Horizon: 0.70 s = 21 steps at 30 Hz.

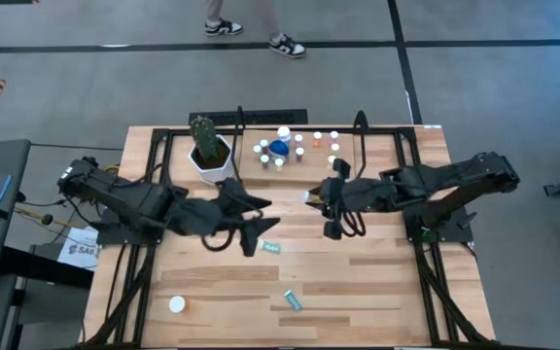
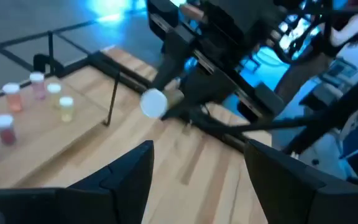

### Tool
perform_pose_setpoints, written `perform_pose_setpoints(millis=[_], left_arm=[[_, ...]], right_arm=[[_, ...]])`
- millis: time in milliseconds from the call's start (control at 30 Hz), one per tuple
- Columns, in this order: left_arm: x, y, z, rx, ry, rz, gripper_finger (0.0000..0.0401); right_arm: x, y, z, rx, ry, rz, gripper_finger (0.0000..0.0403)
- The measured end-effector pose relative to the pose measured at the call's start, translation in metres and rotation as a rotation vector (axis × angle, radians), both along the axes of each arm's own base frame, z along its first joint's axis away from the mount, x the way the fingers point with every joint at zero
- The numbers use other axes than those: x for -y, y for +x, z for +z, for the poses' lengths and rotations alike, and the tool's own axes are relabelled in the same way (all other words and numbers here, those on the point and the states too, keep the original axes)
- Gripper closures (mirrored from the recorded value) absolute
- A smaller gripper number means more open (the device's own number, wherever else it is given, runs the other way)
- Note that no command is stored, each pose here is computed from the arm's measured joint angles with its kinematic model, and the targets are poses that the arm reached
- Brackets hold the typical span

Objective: Pick and place medicine bottles onto shelf by color
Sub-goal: Put the yellow pill bottle on the shelf

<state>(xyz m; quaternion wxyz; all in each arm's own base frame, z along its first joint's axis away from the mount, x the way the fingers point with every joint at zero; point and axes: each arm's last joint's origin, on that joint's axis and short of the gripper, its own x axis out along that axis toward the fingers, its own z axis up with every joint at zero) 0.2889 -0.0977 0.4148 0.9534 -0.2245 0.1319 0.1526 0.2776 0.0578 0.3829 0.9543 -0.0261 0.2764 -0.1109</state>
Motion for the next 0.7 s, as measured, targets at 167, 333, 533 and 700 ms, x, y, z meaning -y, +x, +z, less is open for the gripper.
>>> perform_pose_setpoints(millis=[167, 333, 533, 700], left_arm=[[-0.012, 0.022, -0.001, 0.075, 0.011, 0.014, 0.0142], [-0.021, 0.058, -0.016, 0.136, -0.011, 0.042, 0.0109], [-0.032, 0.079, -0.026, 0.192, -0.123, 0.038, 0.0098], [-0.033, 0.080, -0.027, 0.192, -0.128, 0.034, 0.0097]], right_arm=[[-0.005, -0.008, 0.004, -0.003, -0.049, 0.042, 0.0268], [0.000, -0.016, 0.010, -0.015, -0.113, 0.073, 0.0265], [0.009, -0.031, 0.014, -0.070, -0.189, 0.101, 0.0266], [0.014, -0.038, 0.021, -0.051, -0.230, 0.119, 0.0269]])
